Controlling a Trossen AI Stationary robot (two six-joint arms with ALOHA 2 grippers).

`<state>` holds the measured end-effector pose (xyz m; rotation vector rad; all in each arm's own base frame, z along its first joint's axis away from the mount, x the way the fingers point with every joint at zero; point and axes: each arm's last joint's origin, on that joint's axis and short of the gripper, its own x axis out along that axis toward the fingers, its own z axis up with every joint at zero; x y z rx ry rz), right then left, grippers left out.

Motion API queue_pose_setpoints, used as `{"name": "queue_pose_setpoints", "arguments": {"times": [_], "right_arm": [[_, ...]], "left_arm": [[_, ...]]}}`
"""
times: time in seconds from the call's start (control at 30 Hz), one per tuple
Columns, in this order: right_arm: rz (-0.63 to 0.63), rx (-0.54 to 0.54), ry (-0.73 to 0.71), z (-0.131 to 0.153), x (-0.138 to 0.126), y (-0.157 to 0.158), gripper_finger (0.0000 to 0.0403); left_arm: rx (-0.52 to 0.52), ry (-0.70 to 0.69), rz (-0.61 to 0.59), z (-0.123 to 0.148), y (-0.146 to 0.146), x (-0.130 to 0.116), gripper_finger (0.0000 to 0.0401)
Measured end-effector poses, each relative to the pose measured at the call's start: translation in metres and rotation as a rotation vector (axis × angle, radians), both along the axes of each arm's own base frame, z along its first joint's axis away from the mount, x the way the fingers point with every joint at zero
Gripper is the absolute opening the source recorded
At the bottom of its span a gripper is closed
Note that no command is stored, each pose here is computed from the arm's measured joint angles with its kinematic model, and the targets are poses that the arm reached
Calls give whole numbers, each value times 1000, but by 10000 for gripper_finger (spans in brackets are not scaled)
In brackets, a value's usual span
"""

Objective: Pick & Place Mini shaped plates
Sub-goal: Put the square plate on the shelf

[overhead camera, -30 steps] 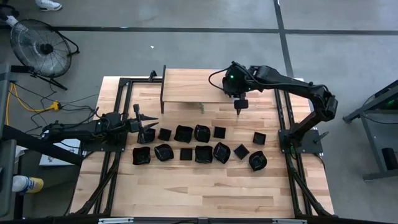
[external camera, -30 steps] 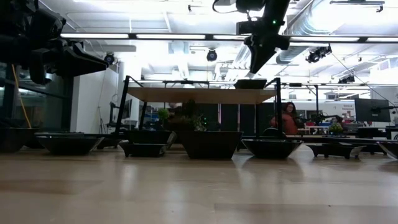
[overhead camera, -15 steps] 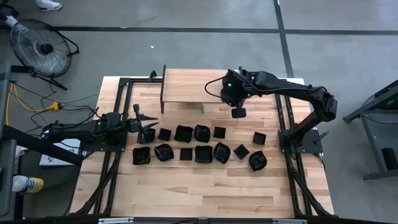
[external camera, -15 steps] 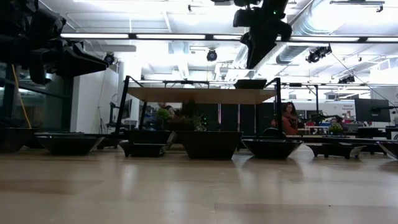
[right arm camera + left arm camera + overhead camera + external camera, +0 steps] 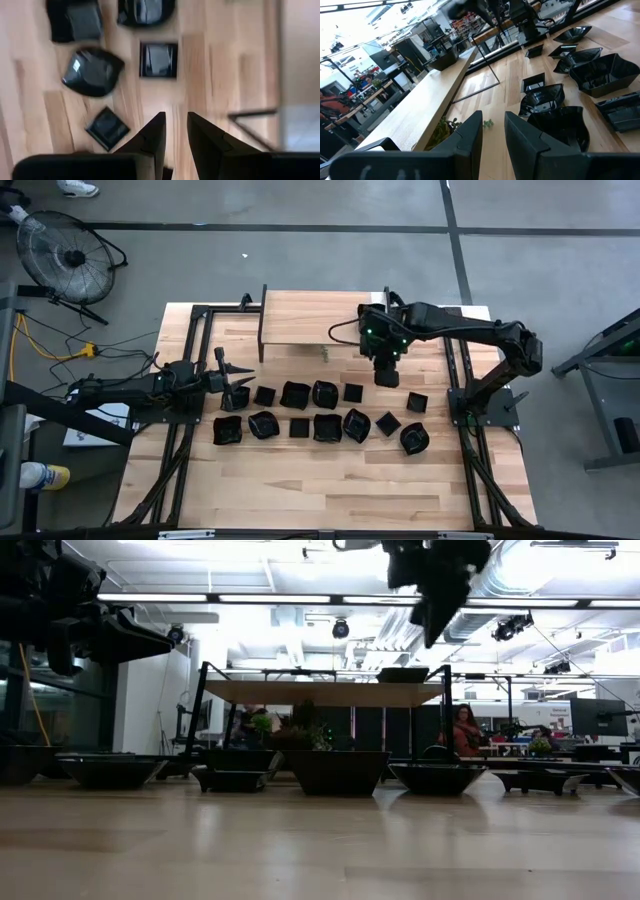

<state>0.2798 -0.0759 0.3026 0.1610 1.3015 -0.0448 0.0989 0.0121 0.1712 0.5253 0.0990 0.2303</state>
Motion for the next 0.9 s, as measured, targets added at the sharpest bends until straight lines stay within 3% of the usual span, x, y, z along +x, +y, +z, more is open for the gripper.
{"name": "queue_pose_setpoints", "arguments": {"times": [0.2, 0.37, 0.57, 0.9], "right_arm": [[-7, 36, 127, -54, -18, 5, 74], [-83, 87, 220, -82, -35, 11, 73], [-112, 115, 250, -95, -53, 19, 73], [-218, 103, 135, -95, -82, 36, 73]], "left_arm": [[0, 0, 0, 0, 0, 0, 78], [0, 0, 0, 0, 0, 0, 78], [0, 0, 0, 0, 0, 0, 78], [0, 0, 0, 0, 0, 0, 78]]}}
